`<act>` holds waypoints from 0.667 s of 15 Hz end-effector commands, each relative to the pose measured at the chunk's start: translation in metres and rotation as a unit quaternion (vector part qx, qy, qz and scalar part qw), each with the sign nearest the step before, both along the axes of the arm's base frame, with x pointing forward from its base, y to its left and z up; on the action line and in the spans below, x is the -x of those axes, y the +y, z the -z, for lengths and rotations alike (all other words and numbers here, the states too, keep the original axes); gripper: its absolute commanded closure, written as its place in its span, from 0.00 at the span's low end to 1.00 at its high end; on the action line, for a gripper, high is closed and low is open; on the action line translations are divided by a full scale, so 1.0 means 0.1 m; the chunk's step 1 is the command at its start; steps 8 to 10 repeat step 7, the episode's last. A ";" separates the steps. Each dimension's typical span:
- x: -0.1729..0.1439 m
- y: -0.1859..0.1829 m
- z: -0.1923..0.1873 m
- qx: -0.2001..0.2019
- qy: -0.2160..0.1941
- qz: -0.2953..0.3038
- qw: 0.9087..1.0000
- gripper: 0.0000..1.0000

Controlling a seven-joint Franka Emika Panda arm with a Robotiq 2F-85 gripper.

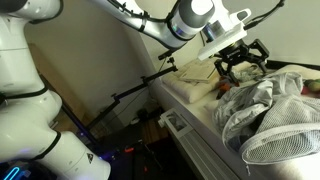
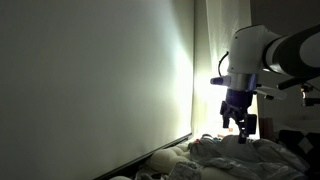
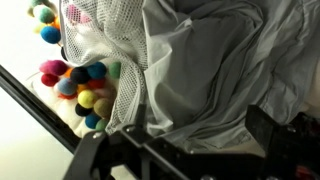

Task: Remove the socks away from the grey bag

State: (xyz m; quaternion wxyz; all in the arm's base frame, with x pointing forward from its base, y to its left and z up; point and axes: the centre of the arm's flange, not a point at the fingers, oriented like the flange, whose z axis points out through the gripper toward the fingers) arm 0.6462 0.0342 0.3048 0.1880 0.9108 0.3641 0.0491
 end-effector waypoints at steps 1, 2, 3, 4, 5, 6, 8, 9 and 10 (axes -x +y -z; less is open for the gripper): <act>0.00 0.00 0.00 0.000 0.000 0.000 1.000 0.00; 0.00 0.01 0.01 0.000 0.000 -0.001 1.000 0.00; 0.01 0.01 0.01 0.000 0.000 -0.001 1.000 0.00; 0.01 0.01 0.01 -0.001 0.000 -0.001 1.000 0.00; 0.01 0.01 0.01 -0.001 0.000 -0.001 1.000 0.00; 0.01 0.01 0.01 -0.001 0.000 -0.001 1.000 0.00; 0.01 0.01 0.01 -0.001 0.000 -0.001 1.000 0.00; 0.01 0.01 0.01 -0.001 0.000 -0.001 1.000 0.00; 0.01 0.01 0.01 -0.001 0.000 -0.001 1.000 0.00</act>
